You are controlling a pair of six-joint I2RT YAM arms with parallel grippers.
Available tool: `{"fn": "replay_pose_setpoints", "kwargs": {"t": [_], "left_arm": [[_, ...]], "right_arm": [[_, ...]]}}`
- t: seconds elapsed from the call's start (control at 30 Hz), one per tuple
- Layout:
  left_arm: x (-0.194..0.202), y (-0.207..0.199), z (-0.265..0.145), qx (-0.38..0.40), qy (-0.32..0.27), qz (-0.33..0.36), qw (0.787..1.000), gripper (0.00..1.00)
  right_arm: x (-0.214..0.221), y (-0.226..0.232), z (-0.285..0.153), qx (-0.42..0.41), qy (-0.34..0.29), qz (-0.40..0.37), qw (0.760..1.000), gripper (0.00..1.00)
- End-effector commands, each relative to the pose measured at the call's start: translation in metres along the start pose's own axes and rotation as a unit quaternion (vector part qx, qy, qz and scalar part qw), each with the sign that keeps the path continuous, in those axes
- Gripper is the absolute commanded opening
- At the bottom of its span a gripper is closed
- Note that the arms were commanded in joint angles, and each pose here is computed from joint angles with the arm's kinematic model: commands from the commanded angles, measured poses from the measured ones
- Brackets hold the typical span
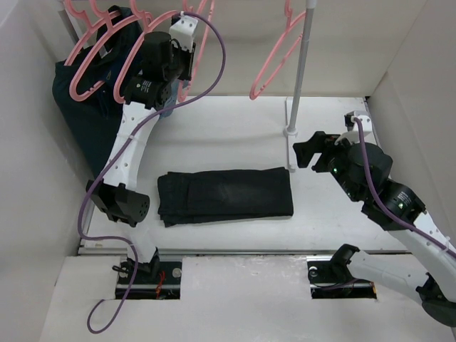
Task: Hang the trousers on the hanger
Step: Pick up the hanger from the clothesline.
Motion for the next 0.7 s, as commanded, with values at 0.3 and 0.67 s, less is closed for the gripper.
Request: {"fn": "replay_pose_setpoints", "kwargs": {"t": [0.3,0.67], "left_arm": [[-0.059,-0.002,-0.053,-0.050,-0.115,0.014,0.992,0.00],[-0.080,-0.006,-0.153,-0.011,-0.141,-0.023,0.990,0.00]], "right_arm": [[0.004,0.000,-0.001,0.000,0.000,0.011,1.000,0.81],[0.033,0.023,0.024,-0.030,0.054,0.004,0.998,0.86]]}}
Point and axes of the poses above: each gripper's point midway between its finger pads, its own z axis out along the fingers, its own y axis along the line the jaws close on, x = y × z, the point moved 10 cm from there along -z, back along the fingers, and after that the axes turned 1 degree about -z, right-handed, at the moved point
